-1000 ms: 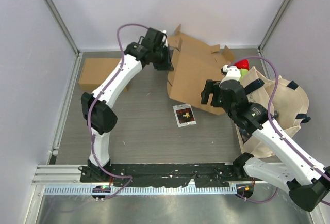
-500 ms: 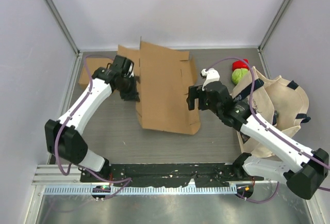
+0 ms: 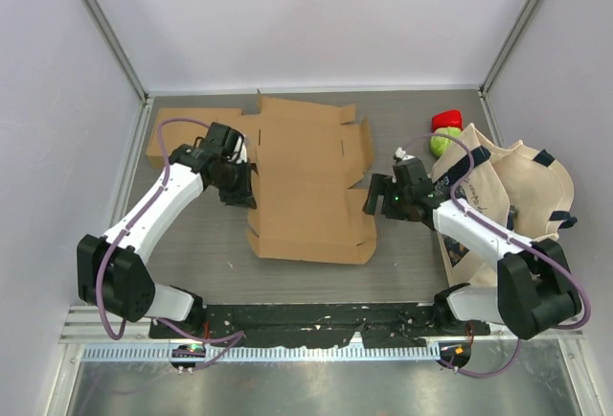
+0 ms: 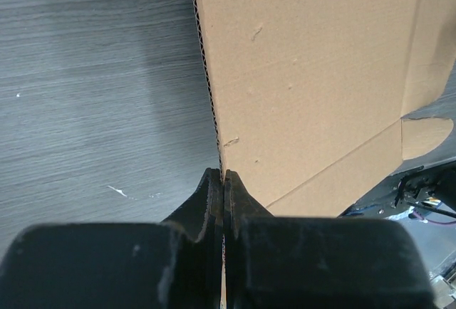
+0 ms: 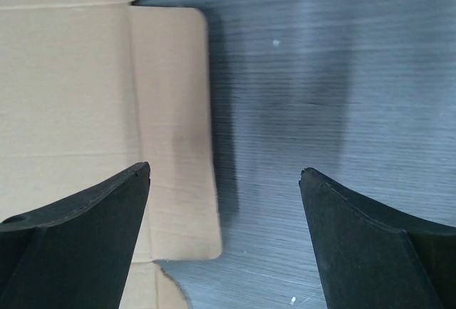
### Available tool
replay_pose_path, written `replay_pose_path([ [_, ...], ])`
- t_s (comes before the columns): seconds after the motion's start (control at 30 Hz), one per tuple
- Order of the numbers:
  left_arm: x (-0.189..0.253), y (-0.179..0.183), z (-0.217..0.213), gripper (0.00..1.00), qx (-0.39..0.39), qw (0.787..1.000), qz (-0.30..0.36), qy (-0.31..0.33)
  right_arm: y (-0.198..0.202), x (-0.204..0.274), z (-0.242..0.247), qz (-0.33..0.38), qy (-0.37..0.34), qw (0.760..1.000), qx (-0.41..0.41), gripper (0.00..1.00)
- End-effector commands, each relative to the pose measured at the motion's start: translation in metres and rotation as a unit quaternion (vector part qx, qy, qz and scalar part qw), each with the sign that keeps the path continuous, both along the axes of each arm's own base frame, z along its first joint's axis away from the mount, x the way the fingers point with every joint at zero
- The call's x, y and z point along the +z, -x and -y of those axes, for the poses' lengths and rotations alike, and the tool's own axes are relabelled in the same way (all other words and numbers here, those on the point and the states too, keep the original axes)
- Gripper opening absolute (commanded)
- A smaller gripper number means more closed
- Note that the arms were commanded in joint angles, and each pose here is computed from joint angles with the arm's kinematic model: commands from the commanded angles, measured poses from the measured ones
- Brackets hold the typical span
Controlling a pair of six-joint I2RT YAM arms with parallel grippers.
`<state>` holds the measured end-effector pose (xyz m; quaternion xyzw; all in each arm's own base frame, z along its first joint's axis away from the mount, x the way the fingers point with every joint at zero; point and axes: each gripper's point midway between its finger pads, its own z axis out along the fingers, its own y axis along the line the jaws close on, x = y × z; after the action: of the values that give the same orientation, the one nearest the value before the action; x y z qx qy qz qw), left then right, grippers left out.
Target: Fold the paper box
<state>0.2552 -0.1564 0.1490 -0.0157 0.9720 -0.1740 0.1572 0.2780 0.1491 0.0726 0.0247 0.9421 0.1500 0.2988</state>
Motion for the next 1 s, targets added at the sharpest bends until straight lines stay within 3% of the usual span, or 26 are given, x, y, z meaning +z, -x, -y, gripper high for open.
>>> replay_pose_path([
  [0.0,-0.001,0.001,0.005,0.0,-0.033,0.999,0.015,0.02,-0.019,0.021,-0.007,0.037,-0.094,0.995,-0.025,0.91],
  [0.1,-0.012,0.005,0.007,0.0,-0.042,0.999,0.006,0.027,-0.056,0.037,-0.005,0.087,-0.12,0.988,-0.033,0.91],
  [0.17,-0.018,0.006,0.003,0.0,-0.041,0.999,-0.001,0.018,-0.077,0.019,0.009,0.072,-0.079,0.993,-0.057,0.91],
  [0.3,-0.026,0.008,0.0,0.02,-0.046,0.999,-0.012,0.004,-0.137,0.026,0.027,0.095,-0.002,0.992,-0.085,0.91],
  [0.37,-0.026,0.006,-0.007,0.16,-0.037,0.999,-0.009,-0.011,-0.16,0.016,0.032,0.09,0.034,0.992,-0.083,0.9],
  [0.4,-0.024,0.004,-0.01,0.34,-0.032,0.999,-0.004,-0.018,-0.166,0.009,0.035,0.082,0.05,0.992,-0.083,0.9],
  [0.5,-0.006,-0.008,-0.018,0.67,-0.011,0.999,0.032,-0.039,-0.181,-0.003,0.051,0.071,0.109,0.987,-0.093,0.9],
  [0.6,0.024,-0.034,-0.027,0.78,0.016,0.994,0.085,-0.064,-0.199,-0.01,0.052,0.073,0.118,0.986,-0.088,0.89],
  [0.77,0.069,-0.126,-0.024,0.81,0.093,0.973,0.192,-0.083,-0.221,-0.018,0.048,0.087,0.116,0.986,-0.085,0.73],
  [0.8,0.052,-0.145,-0.022,0.79,0.109,0.973,0.181,-0.091,-0.221,-0.021,0.047,0.091,0.113,0.986,-0.078,0.67],
  [0.87,0.058,-0.19,-0.017,0.77,0.133,0.961,0.223,-0.092,-0.228,-0.017,0.042,0.109,0.104,0.986,-0.072,0.63],
  [0.9,0.024,-0.211,-0.013,0.73,0.133,0.965,0.198,-0.104,-0.231,-0.013,0.041,0.115,0.102,0.985,-0.075,0.55],
  [0.97,0.038,-0.255,-0.012,0.66,0.148,0.953,0.235,-0.117,-0.235,-0.013,0.041,0.117,0.102,0.985,-0.077,0.47],
])
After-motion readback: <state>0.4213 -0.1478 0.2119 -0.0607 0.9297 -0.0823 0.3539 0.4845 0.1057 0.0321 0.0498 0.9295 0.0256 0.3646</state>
